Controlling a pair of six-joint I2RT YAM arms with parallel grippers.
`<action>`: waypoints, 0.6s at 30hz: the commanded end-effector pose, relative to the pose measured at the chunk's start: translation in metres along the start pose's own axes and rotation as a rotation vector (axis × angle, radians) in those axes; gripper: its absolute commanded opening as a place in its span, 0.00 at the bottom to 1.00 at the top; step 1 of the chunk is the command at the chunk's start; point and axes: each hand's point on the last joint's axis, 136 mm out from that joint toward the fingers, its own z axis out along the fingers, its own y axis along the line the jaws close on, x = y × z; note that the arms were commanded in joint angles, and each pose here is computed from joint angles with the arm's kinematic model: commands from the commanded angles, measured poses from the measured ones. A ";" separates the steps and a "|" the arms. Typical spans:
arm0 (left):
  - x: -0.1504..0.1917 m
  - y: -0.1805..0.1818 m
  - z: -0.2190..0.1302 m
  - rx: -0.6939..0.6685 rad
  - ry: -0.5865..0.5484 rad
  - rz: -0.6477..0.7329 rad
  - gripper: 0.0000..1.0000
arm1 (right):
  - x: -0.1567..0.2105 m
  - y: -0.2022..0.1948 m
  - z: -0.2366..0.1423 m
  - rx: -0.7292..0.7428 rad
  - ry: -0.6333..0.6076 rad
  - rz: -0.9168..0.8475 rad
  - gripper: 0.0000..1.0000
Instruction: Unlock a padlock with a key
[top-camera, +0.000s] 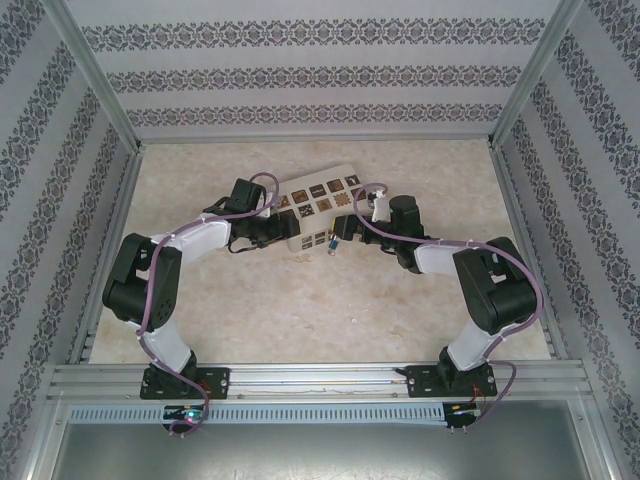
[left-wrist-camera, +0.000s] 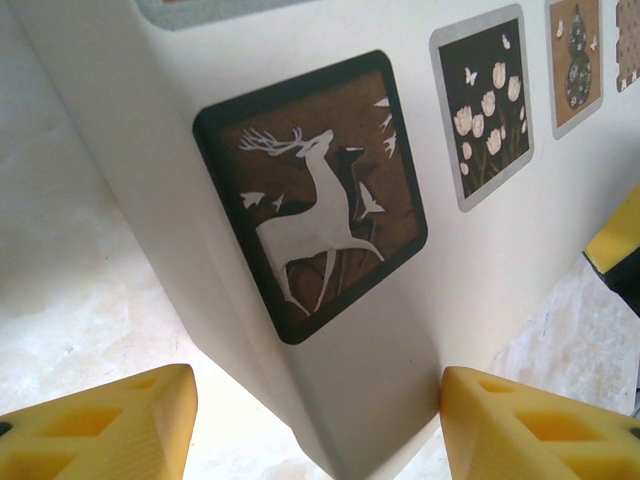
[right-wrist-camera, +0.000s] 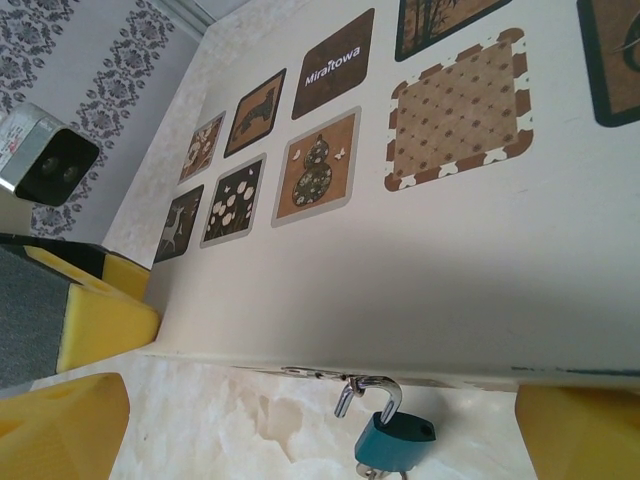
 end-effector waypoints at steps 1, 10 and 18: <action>0.010 0.012 -0.010 -0.066 0.034 -0.036 0.64 | -0.003 0.006 -0.011 -0.028 -0.024 -0.042 0.98; -0.018 -0.013 -0.056 -0.037 -0.089 0.011 0.63 | 0.011 0.003 -0.038 -0.024 -0.036 -0.043 0.96; -0.035 -0.046 -0.078 0.027 -0.121 0.067 0.52 | 0.019 0.009 -0.034 -0.089 -0.018 -0.041 0.83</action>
